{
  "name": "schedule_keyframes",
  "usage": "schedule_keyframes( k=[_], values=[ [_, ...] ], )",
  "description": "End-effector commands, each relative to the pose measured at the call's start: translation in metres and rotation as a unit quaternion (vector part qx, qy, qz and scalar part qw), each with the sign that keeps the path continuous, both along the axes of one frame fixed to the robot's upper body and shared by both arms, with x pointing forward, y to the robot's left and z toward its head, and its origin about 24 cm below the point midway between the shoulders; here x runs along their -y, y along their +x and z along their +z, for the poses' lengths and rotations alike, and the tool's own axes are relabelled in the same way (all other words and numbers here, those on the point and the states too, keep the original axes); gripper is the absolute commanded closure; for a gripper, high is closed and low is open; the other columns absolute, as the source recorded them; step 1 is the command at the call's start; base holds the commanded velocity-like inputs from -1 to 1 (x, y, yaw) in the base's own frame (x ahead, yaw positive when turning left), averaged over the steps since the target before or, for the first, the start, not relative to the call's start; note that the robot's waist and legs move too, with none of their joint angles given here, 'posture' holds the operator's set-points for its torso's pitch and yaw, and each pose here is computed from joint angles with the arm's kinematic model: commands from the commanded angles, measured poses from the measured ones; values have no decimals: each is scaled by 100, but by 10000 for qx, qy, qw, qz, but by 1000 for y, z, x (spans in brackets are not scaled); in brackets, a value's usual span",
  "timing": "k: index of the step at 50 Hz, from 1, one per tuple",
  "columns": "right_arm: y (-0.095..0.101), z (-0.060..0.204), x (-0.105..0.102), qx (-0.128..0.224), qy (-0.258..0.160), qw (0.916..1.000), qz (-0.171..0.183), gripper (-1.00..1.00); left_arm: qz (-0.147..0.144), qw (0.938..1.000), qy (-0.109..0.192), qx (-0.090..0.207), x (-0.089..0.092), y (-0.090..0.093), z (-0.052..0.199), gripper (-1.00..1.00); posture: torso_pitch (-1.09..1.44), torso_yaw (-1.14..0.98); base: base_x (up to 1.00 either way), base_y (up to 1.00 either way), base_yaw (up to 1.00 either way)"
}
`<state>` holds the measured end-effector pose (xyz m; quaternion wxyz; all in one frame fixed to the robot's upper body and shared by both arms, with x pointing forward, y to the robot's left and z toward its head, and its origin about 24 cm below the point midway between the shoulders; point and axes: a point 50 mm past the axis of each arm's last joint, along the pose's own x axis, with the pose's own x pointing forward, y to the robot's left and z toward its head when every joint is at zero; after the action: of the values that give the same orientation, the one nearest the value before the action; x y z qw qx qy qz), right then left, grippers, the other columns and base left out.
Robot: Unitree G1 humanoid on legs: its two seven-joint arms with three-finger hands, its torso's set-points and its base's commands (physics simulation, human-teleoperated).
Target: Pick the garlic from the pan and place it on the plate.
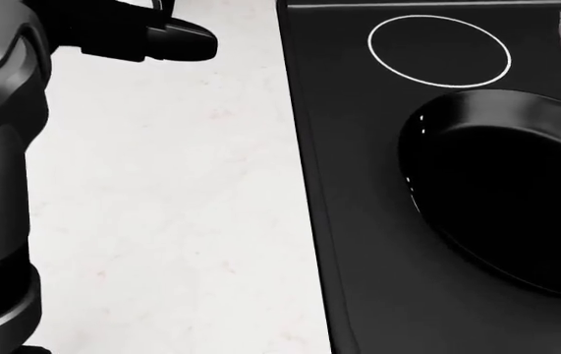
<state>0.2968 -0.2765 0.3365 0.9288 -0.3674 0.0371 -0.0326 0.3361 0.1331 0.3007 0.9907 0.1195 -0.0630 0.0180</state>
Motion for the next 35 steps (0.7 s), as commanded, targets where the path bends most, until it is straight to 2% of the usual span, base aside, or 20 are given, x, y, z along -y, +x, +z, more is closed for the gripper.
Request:
schedule_keyframes(
  k=[1,4,9,11,13,14,16,18,19,20,24,35],
  values=[
    [-9,15,2,481,269,9985,-77,100,-17,9989,6,464,0,-7,19,-100,0,0,0,0,0],
    [-9,13,6,654,907,9937,-75,100,-18,9989,2,460,0,-7,18,-100,0,0,0,0,0],
    [-5,5,8,727,1490,9861,-49,100,-5,9989,-10,470,-1,-8,20,-100,0,0,0,0,0],
    [-4,2,9,763,1868,9794,-32,100,7,9989,-8,466,-1,-7,20,-100,0,0,0,0,0],
    [-3,0,13,839,2043,9752,-118,100,16,9989,-7,469,-2,-7,20,-100,0,0,0,0,0],
    [-4,-1,14,863,2324,9688,-75,100,22,9989,-11,472,-3,-7,21,-100,0,0,0,0,0],
    [-6,1,13,929,2589,9613,136,100,35,9989,-7,478,-4,-7,22,-100,0,0,0,0,0],
    [-5,-3,9,845,2679,9595,225,100,45,9988,-17,480,-5,-6,24,-100,0,0,0,0,0],
    [-5,-5,6,850,2866,9538,310,100,44,9988,-25,481,-4,-6,24,-100,0,0,0,0,0],
    [-8,3,1,863,2886,9530,321,100,60,9986,-40,525,-7,-8,31,-100,0,0,0,0,0],
    [-18,11,2,917,2859,9534,294,100,67,9985,-43,536,-7,-9,32,-100,0,0,0,0,0],
    [-23,25,-1,977,2818,9539,321,100,47,9984,-6,556,-4,-10,35,-100,0,0,0,-7,0]
  ],
)
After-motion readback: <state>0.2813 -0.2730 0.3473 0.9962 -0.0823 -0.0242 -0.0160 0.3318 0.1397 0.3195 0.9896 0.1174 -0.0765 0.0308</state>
